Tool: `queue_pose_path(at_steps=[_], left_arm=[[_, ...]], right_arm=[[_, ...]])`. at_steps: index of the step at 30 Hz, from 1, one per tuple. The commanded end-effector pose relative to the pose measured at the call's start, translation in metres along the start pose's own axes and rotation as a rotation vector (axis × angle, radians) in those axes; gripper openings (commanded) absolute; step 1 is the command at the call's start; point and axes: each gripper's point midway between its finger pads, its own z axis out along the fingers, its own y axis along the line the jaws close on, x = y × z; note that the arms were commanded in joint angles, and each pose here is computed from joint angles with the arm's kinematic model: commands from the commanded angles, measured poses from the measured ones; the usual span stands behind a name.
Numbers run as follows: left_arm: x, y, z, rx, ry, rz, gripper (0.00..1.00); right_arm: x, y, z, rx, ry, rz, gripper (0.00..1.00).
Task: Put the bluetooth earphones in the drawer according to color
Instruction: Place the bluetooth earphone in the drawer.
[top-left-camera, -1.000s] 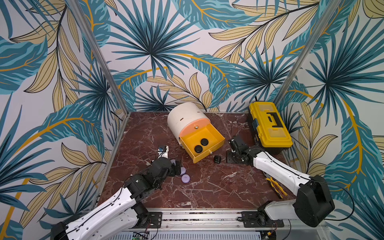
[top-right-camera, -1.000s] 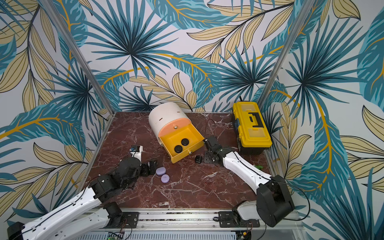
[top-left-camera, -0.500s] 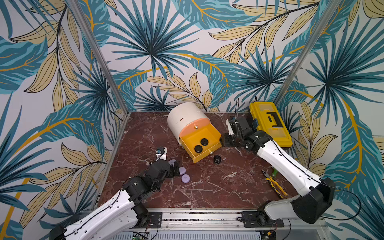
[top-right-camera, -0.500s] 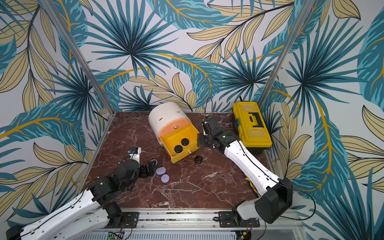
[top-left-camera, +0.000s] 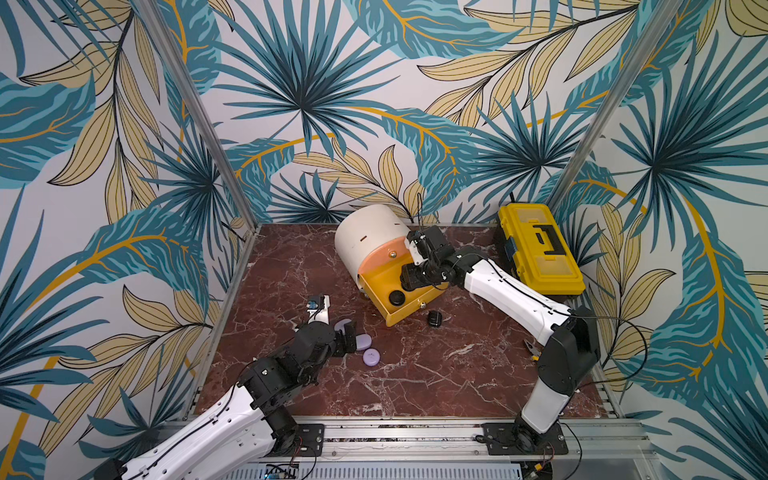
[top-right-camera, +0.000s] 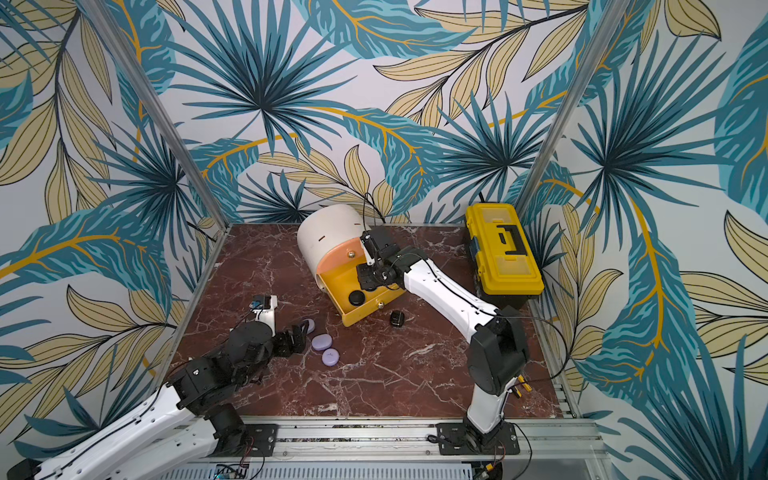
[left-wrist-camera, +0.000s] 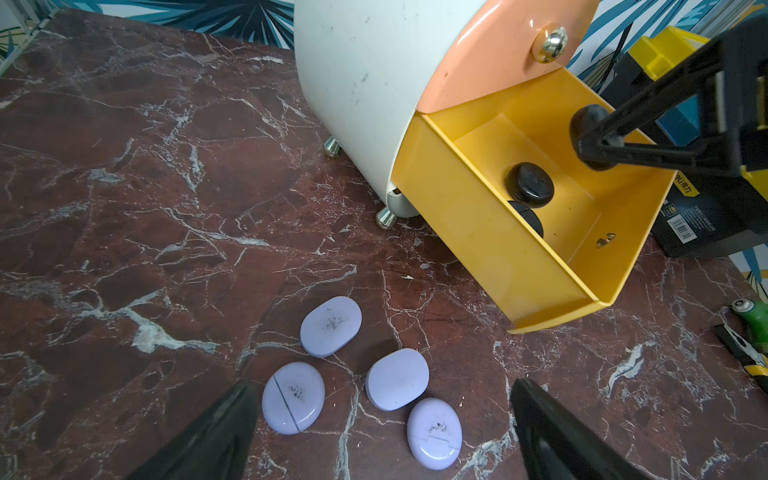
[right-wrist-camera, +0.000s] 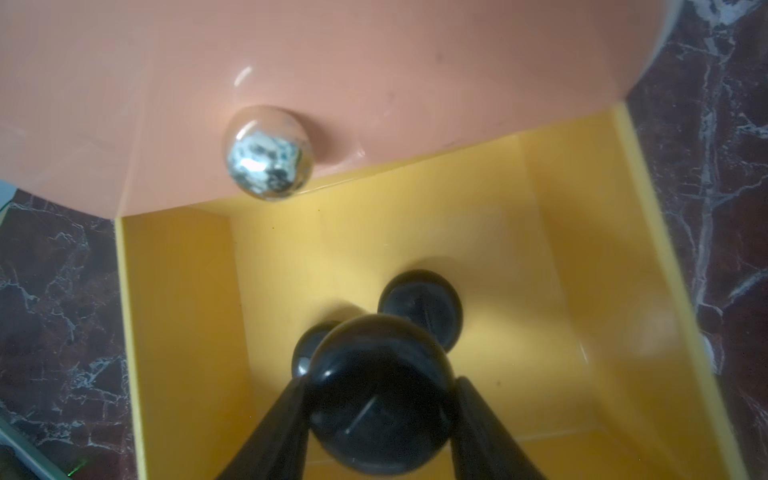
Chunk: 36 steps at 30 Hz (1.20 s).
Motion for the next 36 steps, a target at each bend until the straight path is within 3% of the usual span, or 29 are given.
queue_pose_path(at_steps=[1, 9, 18, 24, 36], left_arm=[[0.006, 0.011, 0.0, -0.035, 0.003, 0.01, 1.0], [0.006, 0.013, -0.003, -0.04, -0.002, 0.014, 1.0], [0.007, 0.014, -0.003, -0.042, -0.001, 0.015, 1.0], [0.006, 0.014, -0.004, -0.038, -0.002, 0.014, 1.0], [0.007, 0.01, -0.004, -0.022, 0.01, -0.003, 1.0]], right_arm=[[-0.013, 0.007, 0.013, -0.003, -0.052, -0.054, 0.52], [-0.009, -0.001, 0.044, 0.062, -0.036, -0.067, 0.53], [-0.005, -0.006, 0.056, 0.094, -0.008, -0.051, 0.63], [-0.012, -0.004, 0.033, 0.083, -0.037, -0.042, 0.68], [-0.018, -0.007, -0.049, 0.056, -0.158, -0.003, 0.69]])
